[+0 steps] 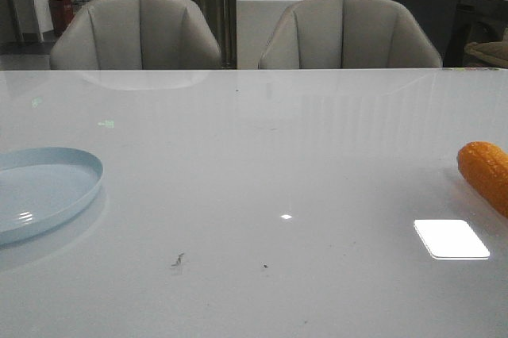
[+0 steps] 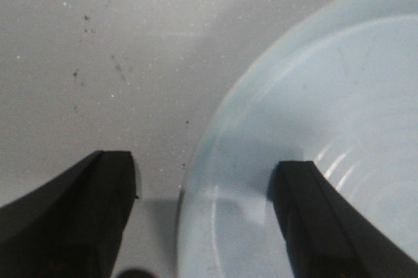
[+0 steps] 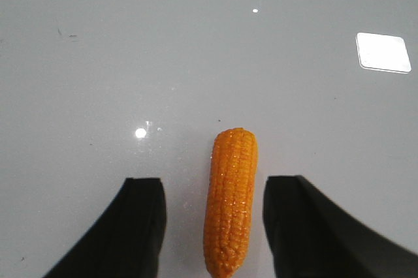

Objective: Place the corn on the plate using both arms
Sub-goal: 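Grip the rim of the pale blue plate with the left gripper, then lift the plate and carry it toward the table center with left gripper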

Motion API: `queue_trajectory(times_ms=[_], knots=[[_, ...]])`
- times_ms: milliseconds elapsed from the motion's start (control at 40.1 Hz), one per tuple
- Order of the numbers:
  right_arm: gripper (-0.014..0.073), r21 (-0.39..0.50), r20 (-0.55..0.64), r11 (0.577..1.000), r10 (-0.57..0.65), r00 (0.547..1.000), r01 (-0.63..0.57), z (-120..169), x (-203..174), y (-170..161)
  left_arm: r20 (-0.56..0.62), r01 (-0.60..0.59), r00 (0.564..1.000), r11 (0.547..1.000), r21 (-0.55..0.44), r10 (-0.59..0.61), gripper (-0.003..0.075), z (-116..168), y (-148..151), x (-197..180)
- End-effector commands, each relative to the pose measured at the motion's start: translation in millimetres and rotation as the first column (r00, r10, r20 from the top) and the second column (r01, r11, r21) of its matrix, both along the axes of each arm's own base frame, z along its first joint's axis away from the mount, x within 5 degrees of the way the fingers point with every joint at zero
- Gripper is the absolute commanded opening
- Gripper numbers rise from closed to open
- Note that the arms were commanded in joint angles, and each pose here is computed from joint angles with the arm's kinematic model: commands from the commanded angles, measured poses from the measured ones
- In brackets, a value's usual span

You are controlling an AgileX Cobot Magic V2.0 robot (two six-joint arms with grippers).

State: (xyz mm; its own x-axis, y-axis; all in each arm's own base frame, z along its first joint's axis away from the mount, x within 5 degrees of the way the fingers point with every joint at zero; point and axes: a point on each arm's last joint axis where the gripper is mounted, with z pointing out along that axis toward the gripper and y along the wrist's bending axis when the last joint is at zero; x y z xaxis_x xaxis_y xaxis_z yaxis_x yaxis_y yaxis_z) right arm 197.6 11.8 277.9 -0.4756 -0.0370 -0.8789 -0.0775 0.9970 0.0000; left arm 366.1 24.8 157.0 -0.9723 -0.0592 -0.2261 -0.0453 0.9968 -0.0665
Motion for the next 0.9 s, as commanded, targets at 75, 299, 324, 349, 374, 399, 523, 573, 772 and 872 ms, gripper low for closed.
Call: queue_trajectory(times_ms=[75, 299, 324, 349, 374, 399, 523, 573, 772, 872], knots=[[0.0456, -0.005, 0.111, 1.0, -0.007, 0.994, 0.008, 19.1, 4.4, -0.9, 0.076, -0.014, 0.997, 1.0, -0.005, 0.014, 0.0405, 22.3, 0.4, 4.7], [0.0456, -0.005, 0.11, 1.0, -0.007, 0.994, 0.008, 19.0, 4.3, -0.9, 0.047, -0.011, 0.999, 1.0, -0.009, 0.011, 0.0108, 21.5, -0.1, 2.1], [0.0456, -0.005, 0.11, 1.0, -0.007, 0.994, 0.008, 19.0, 4.3, -0.9, 0.045, -0.009, 0.999, 1.0, -0.009, 0.009, 0.011, 21.5, -0.1, 1.9], [0.0456, -0.004, 0.11, 1.0, -0.007, 0.994, 0.008, 19.0, 4.3, -0.9, 0.042, -0.008, 0.999, 1.0, -0.009, 0.009, 0.0108, 21.4, -0.1, 1.7], [0.0456, -0.004, 0.11, 1.0, -0.007, 0.994, 0.008, 19.0, 4.3, -0.9, 0.04, -0.008, 0.999, 1.0, -0.009, 0.008, 0.0106, 21.3, -0.2, 1.5], [0.0456, -0.001, 0.11, 1.0, -0.008, 0.994, 0.008, 19.0, 4.3, -0.8, 0.039, -0.008, 0.999, 1.0, -0.009, 0.008, 0.0102, 21.3, -0.2, 1.4], [0.0456, 0.005, 0.109, 1.0, -0.011, 0.994, 0.01, 18.9, 4.3, -0.7, 0.029, -0.007, 1.0, 1.0, -0.016, 0.007, 0.0093, 26.1, -0.6, 3.0], [0.0456, 0.005, 0.109, 1.0, -0.011, 0.994, 0.01, 18.9, 4.3, -0.7, 0.031, -0.005, 1.0, 1.0, -0.021, 0.006, 0.0093, 31.5, -0.9, 5.6], [0.0456, 0.005, 0.108, 1.0, -0.011, 0.994, 0.01, 18.8, 4.3, -0.7, 0.111, 0.015, 0.994, 0.997, -0.079, -0.006, 0.0093, 71.0, -6.1, 22.5], [0.0456, 0.005, 0.108, 1.0, -0.011, 0.994, 0.01, 18.8, 4.3, -0.7, 0.154, 0.038, 0.988, 0.99, -0.139, -0.016, 0.0093, 93.0, -11.4, 29.9]])
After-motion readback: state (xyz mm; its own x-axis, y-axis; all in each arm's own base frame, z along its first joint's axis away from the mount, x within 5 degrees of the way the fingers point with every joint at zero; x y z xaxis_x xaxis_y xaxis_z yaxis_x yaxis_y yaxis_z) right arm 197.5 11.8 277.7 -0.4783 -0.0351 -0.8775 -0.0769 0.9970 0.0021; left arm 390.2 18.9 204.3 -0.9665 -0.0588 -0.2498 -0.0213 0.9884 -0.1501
